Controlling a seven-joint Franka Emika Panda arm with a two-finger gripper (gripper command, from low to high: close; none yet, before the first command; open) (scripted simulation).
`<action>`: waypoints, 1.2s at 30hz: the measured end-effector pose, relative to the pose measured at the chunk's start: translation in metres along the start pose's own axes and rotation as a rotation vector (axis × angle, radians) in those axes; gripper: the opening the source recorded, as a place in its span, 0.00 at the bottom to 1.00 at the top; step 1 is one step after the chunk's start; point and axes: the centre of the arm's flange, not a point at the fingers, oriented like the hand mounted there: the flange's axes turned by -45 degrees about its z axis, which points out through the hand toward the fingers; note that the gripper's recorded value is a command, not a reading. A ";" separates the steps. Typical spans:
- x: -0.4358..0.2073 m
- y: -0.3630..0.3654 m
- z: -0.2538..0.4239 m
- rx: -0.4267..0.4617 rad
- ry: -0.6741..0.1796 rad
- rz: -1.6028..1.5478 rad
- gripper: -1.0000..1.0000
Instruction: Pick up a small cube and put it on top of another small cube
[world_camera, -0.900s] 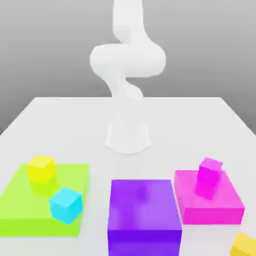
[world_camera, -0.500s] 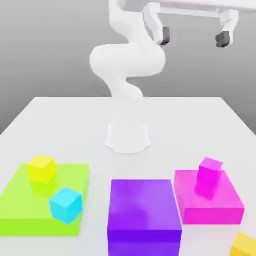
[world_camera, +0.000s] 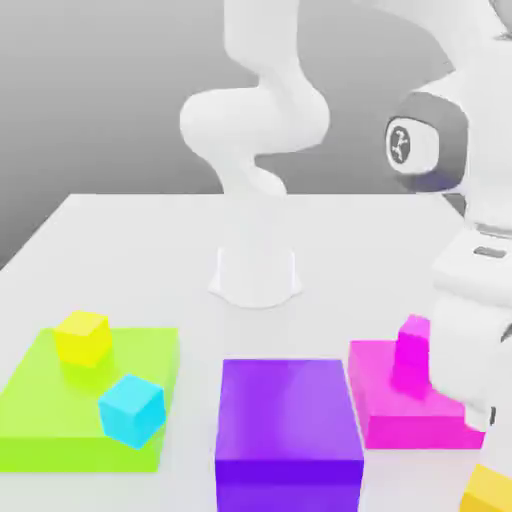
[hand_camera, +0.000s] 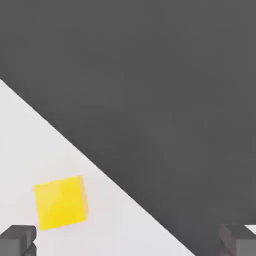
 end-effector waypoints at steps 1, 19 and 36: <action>0.001 -0.009 0.018 0.011 -0.021 -0.028 0.50; -0.001 -0.038 0.083 0.048 -0.086 -0.118 0.00; -0.110 -0.138 -0.048 0.060 -0.077 -0.873 0.00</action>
